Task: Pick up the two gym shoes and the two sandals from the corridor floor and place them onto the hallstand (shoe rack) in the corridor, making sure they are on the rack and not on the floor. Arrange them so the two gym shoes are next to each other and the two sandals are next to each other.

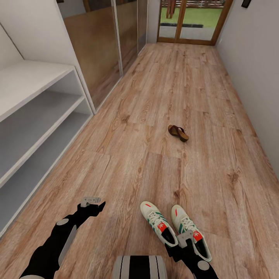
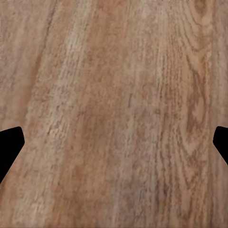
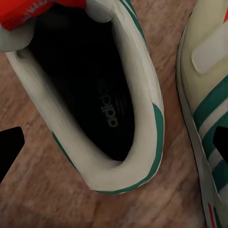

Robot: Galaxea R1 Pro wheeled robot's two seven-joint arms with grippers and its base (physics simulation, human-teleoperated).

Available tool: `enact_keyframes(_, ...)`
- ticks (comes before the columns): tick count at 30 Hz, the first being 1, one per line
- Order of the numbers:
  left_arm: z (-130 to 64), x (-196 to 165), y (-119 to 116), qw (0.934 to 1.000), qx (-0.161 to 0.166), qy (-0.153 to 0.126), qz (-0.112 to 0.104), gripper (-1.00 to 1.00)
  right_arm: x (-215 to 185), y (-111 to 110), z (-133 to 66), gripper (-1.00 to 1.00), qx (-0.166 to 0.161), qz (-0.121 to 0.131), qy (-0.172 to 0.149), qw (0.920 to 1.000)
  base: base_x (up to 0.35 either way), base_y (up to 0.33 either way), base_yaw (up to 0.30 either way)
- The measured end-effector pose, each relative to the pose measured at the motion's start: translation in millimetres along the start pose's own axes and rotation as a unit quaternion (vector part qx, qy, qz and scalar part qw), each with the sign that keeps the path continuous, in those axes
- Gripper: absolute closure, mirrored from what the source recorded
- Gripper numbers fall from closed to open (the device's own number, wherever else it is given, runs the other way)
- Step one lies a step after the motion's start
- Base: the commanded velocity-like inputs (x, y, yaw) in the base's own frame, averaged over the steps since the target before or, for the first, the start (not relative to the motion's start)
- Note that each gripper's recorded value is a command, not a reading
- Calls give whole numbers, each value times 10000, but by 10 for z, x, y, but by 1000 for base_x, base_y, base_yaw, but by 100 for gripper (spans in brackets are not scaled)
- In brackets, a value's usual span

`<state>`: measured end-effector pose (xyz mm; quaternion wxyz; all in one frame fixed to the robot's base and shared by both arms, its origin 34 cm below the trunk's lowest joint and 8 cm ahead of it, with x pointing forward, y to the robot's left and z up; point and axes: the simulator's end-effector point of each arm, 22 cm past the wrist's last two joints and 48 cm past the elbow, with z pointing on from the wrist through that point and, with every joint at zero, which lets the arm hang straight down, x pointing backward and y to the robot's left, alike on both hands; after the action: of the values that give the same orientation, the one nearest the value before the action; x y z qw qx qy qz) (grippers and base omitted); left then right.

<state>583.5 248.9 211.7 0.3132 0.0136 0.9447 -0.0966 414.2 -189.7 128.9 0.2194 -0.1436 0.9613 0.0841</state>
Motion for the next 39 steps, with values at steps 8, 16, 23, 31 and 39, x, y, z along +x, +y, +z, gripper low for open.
enact_keyframes(8, -1, -3, 2, 10000, 1, -4, -11, -100, 2, 1, 0, -100, 0, 0, 2, 10000, 0, 0, 0)
enact_keyframes(16, 54, 123, 17, 9999, -2, 106, -39, -100, 114, 27, 39, -100, -32, 30, 112, 9999, 0, 0, 0)
enact_keyframes(23, 130, 317, 39, 9996, -9, 276, -69, -100, 283, 60, 90, -100, -75, 71, 277, 9996, 0, 0, 0)
enact_keyframes(31, 133, 325, 40, 9996, -8, 282, -74, -100, 289, 62, 92, -100, -76, 73, 282, 9995, 0, 0, 0)
enact_keyframes(39, 134, 327, 40, 9996, -8, 283, -75, -100, 290, 62, 93, -100, -77, 73, 282, 9995, 0, 0, 0)
